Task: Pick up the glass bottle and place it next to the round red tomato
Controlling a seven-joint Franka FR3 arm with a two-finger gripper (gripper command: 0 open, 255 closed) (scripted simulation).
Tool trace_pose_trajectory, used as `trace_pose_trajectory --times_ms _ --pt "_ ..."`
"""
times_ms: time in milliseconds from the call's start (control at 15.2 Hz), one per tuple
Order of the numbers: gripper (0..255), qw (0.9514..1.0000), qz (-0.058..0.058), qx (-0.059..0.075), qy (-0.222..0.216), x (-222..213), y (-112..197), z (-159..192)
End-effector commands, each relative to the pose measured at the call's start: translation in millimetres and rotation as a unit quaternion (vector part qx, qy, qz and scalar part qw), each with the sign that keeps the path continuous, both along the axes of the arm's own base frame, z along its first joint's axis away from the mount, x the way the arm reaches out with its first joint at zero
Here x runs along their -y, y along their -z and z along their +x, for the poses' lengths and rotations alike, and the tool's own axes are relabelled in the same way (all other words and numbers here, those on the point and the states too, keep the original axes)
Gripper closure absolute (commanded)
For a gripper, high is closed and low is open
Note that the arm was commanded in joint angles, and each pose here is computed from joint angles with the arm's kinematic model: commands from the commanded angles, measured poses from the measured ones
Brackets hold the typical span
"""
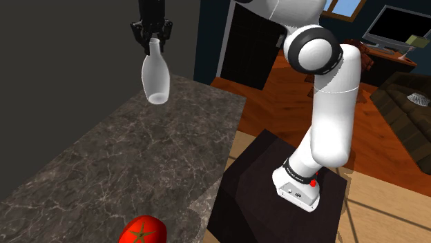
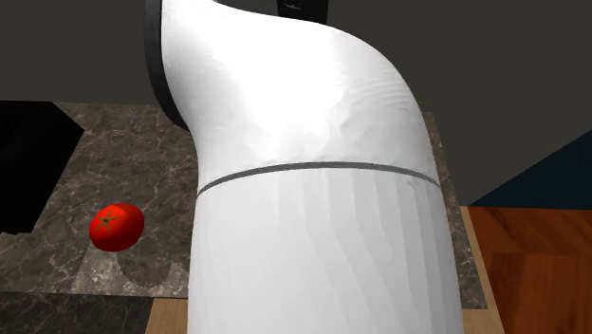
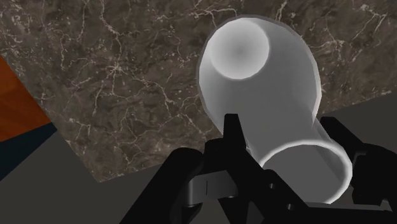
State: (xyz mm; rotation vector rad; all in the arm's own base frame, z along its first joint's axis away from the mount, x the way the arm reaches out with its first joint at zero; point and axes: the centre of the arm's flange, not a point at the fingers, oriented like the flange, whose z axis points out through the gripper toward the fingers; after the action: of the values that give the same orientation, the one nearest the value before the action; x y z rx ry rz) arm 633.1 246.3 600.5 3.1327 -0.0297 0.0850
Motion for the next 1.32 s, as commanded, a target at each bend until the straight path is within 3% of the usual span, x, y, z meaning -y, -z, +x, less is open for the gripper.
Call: trace_pose_trajectory --times_ms 0,396,1254 --pt "255 1.0000 0.000 0.000 0.000 0 -12 -1" --pt "255 1.0000 0.000 0.000 0.000 0 -38 -1" --pt "255 1.0000 0.000 0.000 0.000 -46 -100 -155"
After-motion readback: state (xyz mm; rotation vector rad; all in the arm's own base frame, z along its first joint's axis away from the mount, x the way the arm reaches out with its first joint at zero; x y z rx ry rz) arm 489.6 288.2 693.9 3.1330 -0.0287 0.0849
